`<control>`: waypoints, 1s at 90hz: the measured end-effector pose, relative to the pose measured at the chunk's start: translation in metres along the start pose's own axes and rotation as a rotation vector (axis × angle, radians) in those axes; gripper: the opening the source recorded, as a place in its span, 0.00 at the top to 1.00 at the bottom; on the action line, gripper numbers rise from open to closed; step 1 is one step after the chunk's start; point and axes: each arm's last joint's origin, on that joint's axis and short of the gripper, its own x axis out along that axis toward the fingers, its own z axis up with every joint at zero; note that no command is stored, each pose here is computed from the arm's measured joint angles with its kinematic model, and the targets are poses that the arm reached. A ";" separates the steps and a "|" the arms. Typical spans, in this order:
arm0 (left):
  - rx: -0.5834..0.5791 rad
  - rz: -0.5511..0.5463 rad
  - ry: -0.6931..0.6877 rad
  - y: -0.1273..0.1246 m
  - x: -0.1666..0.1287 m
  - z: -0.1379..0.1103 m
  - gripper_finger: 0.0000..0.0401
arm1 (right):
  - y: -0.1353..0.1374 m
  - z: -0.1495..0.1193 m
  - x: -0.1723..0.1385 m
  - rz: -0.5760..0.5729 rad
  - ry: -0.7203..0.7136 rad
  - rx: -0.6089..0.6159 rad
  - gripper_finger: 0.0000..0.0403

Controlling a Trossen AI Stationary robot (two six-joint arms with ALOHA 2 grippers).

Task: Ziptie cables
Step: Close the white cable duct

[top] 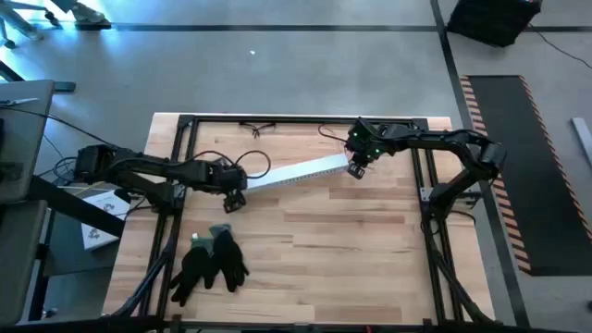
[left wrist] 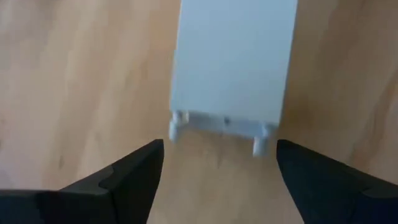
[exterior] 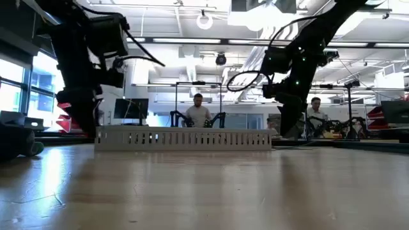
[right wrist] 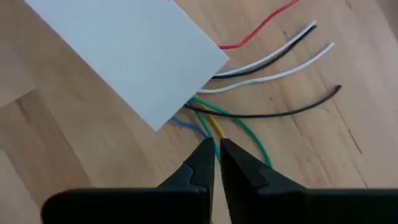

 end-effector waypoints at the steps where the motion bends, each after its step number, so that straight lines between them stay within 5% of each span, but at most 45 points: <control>1: -0.003 -0.001 0.008 0.000 0.000 -0.001 0.26 | 0.000 0.000 0.000 0.000 0.000 0.000 0.97; 31: -0.034 -0.044 -0.088 -0.005 0.025 -0.015 0.29 | 0.001 -0.003 0.006 0.034 -0.031 -0.002 0.97; 90: -0.066 -0.011 -0.229 0.004 0.035 -0.009 0.59 | 0.012 0.014 0.006 0.101 -0.213 -0.010 0.97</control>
